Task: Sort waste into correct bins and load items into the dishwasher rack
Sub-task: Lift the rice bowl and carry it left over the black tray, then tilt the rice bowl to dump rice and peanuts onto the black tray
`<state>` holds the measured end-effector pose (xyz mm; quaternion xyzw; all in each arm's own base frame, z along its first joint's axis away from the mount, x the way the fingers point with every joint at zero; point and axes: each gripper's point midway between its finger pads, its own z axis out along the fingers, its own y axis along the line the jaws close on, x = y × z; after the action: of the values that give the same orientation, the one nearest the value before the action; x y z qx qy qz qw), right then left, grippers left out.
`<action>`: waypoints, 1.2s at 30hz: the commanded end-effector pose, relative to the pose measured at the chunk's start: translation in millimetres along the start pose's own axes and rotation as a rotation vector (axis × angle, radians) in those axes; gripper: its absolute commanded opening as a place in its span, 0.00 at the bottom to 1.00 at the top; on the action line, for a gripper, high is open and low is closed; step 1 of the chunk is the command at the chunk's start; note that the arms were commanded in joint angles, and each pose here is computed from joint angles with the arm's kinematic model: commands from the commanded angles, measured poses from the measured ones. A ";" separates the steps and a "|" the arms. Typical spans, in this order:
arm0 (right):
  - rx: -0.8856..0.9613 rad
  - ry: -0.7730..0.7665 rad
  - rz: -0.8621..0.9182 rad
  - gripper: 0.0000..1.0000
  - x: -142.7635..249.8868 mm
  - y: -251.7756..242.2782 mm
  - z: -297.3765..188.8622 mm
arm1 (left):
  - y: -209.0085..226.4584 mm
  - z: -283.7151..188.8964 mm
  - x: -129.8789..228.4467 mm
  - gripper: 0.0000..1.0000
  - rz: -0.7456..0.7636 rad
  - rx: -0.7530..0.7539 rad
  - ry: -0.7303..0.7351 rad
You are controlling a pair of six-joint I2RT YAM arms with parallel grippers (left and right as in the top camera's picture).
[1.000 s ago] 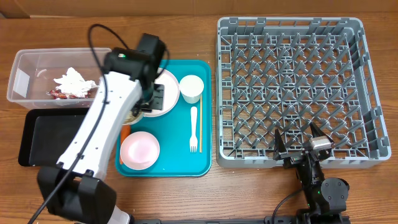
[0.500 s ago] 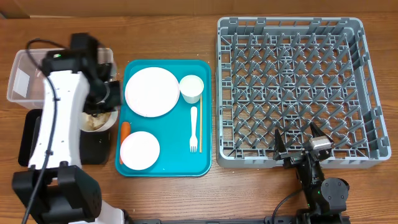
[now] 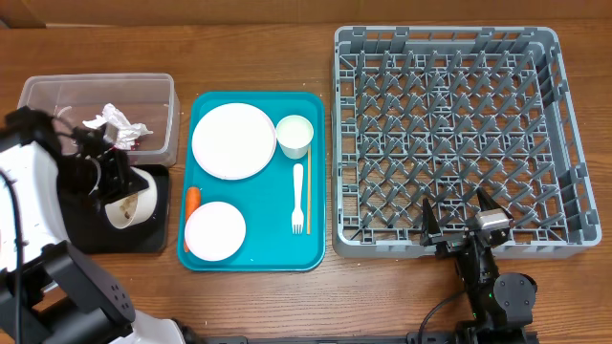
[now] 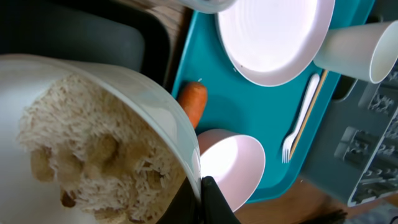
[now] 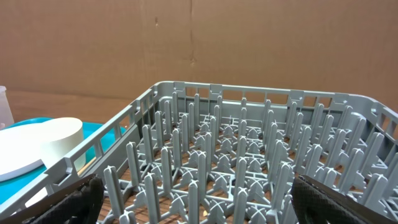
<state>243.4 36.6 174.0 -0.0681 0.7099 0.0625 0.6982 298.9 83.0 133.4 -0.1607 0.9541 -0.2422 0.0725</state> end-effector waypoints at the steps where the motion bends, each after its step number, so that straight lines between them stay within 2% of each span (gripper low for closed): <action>1: -0.006 0.000 0.003 1.00 2.5 1.3 0.3 | 4.3 -3.7 -1.9 0.04 -0.013 0.080 -0.068; 7: -0.006 0.000 0.002 1.00 2.5 1.3 0.3 | 38.5 -0.4 -2.5 0.04 -0.142 0.075 -0.129; 11: -0.006 0.000 0.002 1.00 2.5 1.3 0.3 | 41.7 -11.2 -9.0 0.04 -0.171 0.144 -0.192; 28: -0.006 0.000 0.002 1.00 2.5 1.3 0.3 | 24.6 -56.9 -27.6 0.04 0.074 0.422 -0.466; 36: -0.006 0.000 0.002 1.00 2.5 1.3 0.3 | 30.0 -57.1 -22.7 0.04 0.106 0.443 -0.507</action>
<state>243.4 36.5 174.1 -0.0679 0.7098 0.0623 0.6984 299.1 143.3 155.2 -0.1776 0.8537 -0.3818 0.3064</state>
